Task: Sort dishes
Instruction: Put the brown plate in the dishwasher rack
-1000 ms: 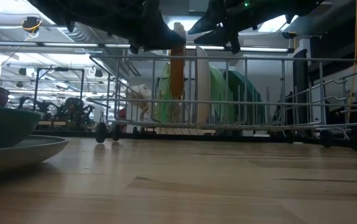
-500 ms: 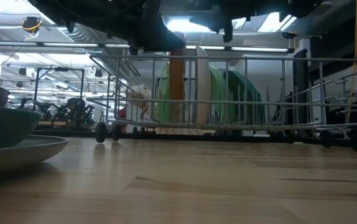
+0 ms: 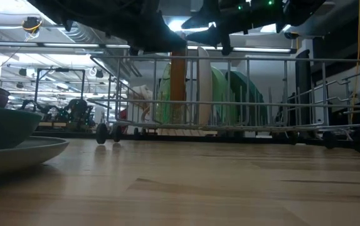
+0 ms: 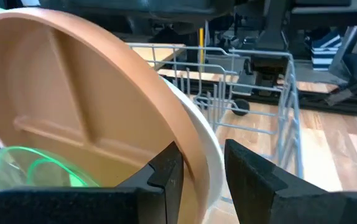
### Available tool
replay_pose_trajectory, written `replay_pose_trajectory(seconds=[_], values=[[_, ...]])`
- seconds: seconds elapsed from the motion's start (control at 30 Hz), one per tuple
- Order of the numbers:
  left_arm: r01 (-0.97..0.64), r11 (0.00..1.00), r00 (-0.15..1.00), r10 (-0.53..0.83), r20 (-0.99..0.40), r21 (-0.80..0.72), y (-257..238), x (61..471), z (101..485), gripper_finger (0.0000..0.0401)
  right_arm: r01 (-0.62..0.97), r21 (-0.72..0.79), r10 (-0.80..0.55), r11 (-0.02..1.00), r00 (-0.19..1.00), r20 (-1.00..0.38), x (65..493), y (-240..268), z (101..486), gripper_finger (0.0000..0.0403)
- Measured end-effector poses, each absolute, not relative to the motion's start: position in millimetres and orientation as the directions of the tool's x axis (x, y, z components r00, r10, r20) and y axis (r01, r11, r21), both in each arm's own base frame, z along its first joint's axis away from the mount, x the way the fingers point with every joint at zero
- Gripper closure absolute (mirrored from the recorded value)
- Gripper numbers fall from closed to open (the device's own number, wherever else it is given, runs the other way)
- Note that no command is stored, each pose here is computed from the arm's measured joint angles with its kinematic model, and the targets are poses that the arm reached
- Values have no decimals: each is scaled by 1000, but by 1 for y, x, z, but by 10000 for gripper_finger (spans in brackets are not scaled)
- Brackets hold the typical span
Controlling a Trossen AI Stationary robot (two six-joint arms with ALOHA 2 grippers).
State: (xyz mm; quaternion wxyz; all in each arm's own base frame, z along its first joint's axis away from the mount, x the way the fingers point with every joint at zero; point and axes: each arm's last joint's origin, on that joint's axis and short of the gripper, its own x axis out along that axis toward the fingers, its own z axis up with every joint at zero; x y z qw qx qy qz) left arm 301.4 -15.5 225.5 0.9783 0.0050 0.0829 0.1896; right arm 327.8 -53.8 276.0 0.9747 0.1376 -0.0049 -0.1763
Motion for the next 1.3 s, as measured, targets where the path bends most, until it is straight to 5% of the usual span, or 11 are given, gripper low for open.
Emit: replay_pose_trajectory(seconds=[0.23,0.63,1.3], values=[[-347,938,918,341,-202,7,-25,300,221,294,365,251,-344,896,931,-126,327,-54,267,224],[-347,938,919,343,-195,16,-25,300,222,231,408,244,-388,880,913,-129,327,-55,267,224],[-471,882,877,465,-120,-25,25,302,230,228,382,262,-378,886,923,-70,327,-55,273,224]])
